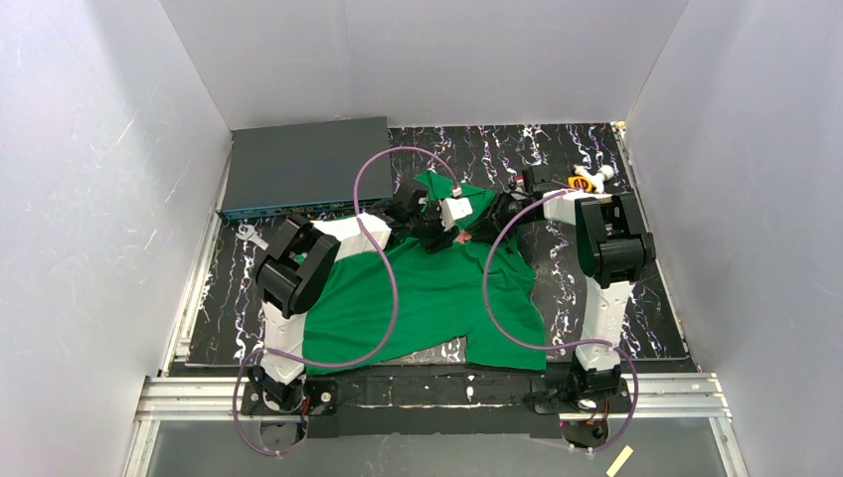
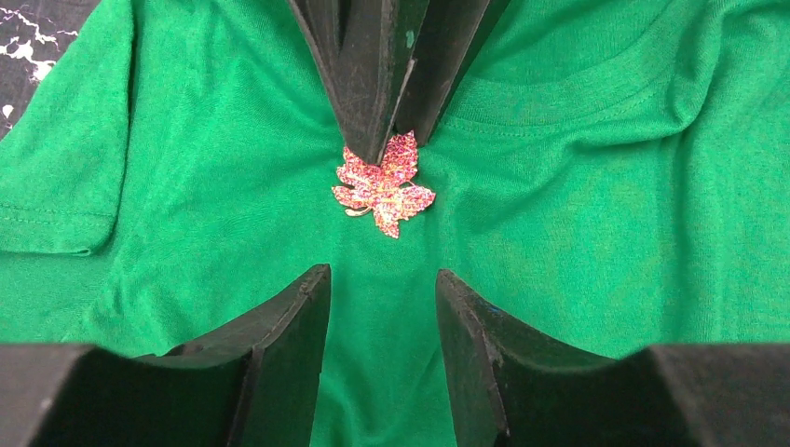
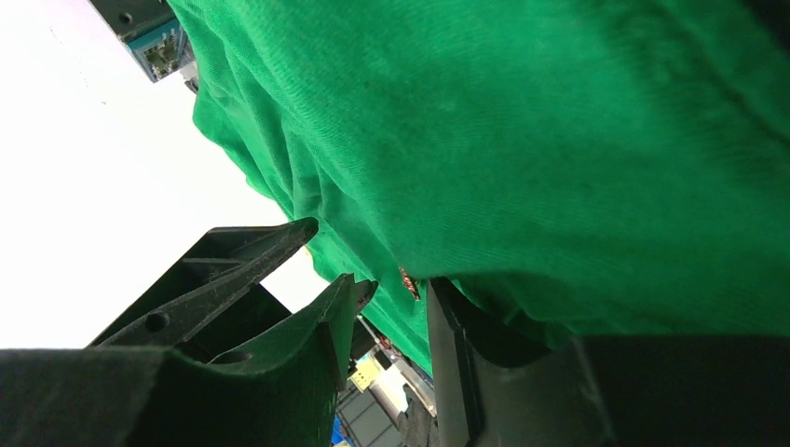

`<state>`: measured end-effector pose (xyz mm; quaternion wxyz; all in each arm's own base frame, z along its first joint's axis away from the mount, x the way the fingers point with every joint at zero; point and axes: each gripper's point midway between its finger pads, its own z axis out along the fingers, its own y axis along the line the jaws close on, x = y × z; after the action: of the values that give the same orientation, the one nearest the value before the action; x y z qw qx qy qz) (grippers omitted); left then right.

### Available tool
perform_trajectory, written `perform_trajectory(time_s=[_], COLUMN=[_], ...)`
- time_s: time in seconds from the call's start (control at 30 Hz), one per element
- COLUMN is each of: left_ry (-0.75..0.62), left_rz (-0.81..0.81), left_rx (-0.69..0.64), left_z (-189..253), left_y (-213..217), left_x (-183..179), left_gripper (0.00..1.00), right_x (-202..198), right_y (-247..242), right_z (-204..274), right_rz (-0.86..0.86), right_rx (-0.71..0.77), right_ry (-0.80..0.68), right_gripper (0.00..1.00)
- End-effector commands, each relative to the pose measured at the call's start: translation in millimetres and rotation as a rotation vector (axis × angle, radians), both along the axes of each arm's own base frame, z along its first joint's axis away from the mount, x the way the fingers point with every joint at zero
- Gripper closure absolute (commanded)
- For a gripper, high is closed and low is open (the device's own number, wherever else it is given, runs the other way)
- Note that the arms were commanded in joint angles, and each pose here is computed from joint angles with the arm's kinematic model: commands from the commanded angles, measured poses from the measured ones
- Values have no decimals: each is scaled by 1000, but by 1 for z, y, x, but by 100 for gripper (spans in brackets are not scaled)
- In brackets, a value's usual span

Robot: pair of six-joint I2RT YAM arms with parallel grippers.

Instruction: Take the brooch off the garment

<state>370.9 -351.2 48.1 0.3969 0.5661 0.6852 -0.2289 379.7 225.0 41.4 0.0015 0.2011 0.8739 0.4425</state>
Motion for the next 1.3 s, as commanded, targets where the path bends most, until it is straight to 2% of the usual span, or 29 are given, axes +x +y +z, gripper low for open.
perform_trajectory(time_s=[0.0,0.43,0.63,0.73,0.9,1.1,1.27], left_ry=[-45,-48,-60,-74,-123,-300,-354], left_rz=[1,0,-2,-13,-33,-81,-79], left_rx=[-30,-31,-44,-49,-63,-94,-100], left_z=[22,20,23,23,21,20,26], left_y=[1,3,1,1,-1,2,2], left_x=[4,6,9,9,12,13,18], left_gripper=[55,55,54,52,50,40,40], right_x=[14,18,19,20,18,13,8], right_y=[12,20,19,19,21,22,23], right_z=[18,25,20,21,24,28,33], right_rz=[16,22,21,22,13,2,-2], right_rx=[49,71,54,57,82,115,144], right_ry=[-53,-73,-70,-68,-47,-6,21], right_gripper=[58,66,82,98,99,99,99])
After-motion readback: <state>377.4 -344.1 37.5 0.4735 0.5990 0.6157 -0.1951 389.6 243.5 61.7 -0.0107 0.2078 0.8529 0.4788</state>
